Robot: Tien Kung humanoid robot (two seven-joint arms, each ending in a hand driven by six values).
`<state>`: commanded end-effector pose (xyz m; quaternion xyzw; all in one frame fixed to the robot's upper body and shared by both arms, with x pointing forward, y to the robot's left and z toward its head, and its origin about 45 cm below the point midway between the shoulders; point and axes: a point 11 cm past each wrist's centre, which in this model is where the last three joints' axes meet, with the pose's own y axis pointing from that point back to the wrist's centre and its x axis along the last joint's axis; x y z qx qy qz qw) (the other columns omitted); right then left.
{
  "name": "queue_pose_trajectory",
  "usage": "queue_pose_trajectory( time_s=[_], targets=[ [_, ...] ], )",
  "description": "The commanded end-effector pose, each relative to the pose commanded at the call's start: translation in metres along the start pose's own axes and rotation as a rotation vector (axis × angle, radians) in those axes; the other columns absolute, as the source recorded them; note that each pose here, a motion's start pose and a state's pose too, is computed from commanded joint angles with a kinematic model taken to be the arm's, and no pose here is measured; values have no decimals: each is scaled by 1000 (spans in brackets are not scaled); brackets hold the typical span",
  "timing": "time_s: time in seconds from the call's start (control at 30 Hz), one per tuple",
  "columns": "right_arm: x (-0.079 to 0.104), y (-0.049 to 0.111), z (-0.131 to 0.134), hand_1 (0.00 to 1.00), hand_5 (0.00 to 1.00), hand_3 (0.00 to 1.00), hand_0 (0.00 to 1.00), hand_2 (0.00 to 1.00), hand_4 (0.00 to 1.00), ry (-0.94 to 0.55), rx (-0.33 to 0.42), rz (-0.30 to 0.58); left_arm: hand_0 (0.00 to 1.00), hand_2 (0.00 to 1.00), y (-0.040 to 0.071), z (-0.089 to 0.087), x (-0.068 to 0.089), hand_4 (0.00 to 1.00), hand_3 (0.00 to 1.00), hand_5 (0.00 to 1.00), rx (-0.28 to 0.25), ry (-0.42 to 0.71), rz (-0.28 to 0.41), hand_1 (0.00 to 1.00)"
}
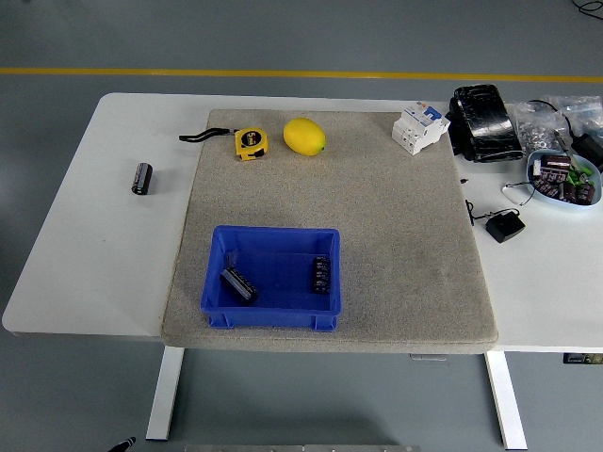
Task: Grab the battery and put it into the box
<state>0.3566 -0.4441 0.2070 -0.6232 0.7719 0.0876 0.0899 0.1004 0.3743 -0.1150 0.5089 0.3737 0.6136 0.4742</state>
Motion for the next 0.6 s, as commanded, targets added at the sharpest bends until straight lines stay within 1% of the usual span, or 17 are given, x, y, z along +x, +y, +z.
queue_pose_trajectory(
  time_s=[0.17, 0.23, 0.27, 0.37, 0.43, 0.47, 0.6],
  targets=[
    [-10, -1, 6, 835, 910, 964, 873, 870, 998, -11, -27, -36, 848, 853, 0, -1, 1, 751, 658, 611, -5, 11, 4, 830],
    [-10, 0, 7, 835, 910, 964, 873, 870, 998, -20, -26, -33, 848, 853, 0, -1, 1, 751, 658, 611, -12, 26, 7, 830],
    [-10, 0, 7, 827, 940, 965, 876, 863, 998, -23, -26, -32, 851, 850, 0, -2, 1, 754, 656, 613, -14, 38, 8, 828],
    [-9, 2, 9, 827, 940, 965, 876, 863, 998, -32, -30, -30, 851, 850, 0, -5, 1, 754, 656, 613, -14, 63, 11, 828],
    [-9, 2, 10, 827, 940, 965, 876, 863, 998, -28, -38, -37, 851, 850, 0, -5, 0, 754, 656, 613, -12, 57, 8, 828],
    [-10, 3, 11, 827, 962, 960, 878, 863, 998, -26, -41, -40, 854, 851, 0, -5, 0, 754, 656, 612, -12, 54, 6, 829],
    [-9, 4, 13, 827, 962, 960, 878, 863, 998, -13, -51, -43, 854, 851, 0, -7, 0, 754, 656, 612, -8, 61, 6, 829]
  ],
)
